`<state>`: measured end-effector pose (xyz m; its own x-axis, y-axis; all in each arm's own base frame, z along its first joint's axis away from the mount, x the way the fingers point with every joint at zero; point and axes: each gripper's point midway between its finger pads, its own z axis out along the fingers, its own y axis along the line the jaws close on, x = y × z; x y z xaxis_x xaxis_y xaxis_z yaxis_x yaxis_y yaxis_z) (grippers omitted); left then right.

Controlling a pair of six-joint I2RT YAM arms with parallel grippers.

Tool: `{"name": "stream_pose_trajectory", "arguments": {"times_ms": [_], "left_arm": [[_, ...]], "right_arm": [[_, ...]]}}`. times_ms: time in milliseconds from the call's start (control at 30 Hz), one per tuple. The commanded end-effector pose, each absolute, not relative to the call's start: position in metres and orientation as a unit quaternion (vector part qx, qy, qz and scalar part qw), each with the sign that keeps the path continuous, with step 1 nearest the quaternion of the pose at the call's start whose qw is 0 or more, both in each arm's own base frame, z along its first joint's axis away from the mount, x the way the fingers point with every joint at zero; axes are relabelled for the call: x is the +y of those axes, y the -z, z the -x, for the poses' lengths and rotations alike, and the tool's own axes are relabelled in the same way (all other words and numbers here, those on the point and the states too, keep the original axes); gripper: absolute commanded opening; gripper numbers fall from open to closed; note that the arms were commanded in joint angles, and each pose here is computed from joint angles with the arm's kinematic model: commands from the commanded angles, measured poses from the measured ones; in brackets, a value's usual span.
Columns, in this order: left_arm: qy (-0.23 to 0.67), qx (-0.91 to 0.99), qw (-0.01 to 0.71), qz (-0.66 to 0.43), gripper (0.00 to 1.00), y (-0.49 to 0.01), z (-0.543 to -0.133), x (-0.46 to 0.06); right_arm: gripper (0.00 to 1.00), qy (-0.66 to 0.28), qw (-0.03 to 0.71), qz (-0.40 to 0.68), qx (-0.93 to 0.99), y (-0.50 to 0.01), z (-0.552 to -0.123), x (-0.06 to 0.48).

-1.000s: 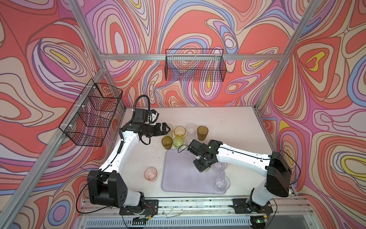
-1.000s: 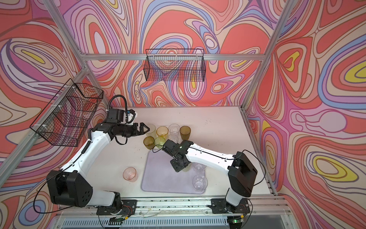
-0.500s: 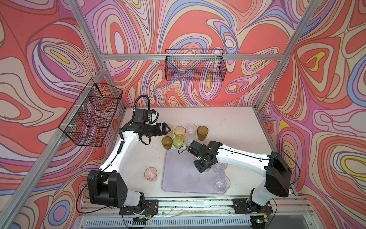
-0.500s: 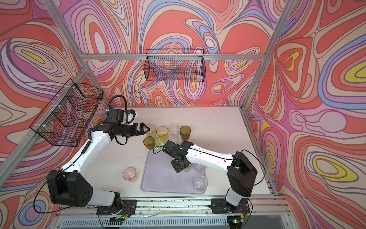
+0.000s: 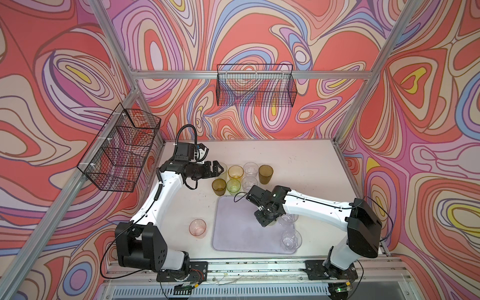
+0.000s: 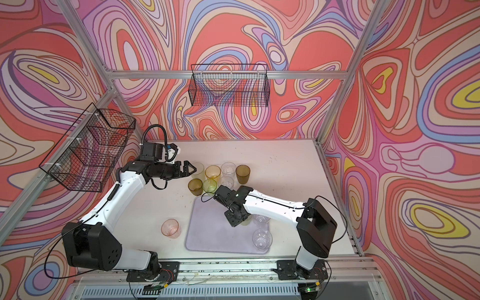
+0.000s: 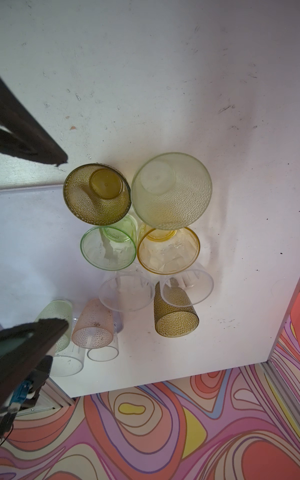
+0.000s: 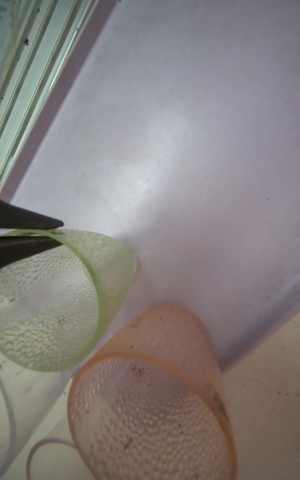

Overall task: Place the glasses into the tray
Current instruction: Place the glass on the tray.

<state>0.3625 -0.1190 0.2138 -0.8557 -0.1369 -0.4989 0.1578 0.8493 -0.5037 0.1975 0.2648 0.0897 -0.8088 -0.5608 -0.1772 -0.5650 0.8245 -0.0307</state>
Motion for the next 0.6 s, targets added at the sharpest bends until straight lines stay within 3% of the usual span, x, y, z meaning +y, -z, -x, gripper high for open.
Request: {"name": "stream_pose_trajectory", "arguments": {"times_ms": [0,567], "left_arm": [[0.275,0.923,0.267,-0.010,0.95,-0.2178,-0.3628,-0.1209],[0.275,0.923,0.268,-0.010,0.95,-0.2179,-0.3625,-0.1208]], "right_arm": [[0.02,0.004,0.091,0.298,0.950,-0.0835,-0.1987,0.2613],[0.09,0.002,0.093,0.299,0.950,-0.0854,-0.2000,0.2637]]}}
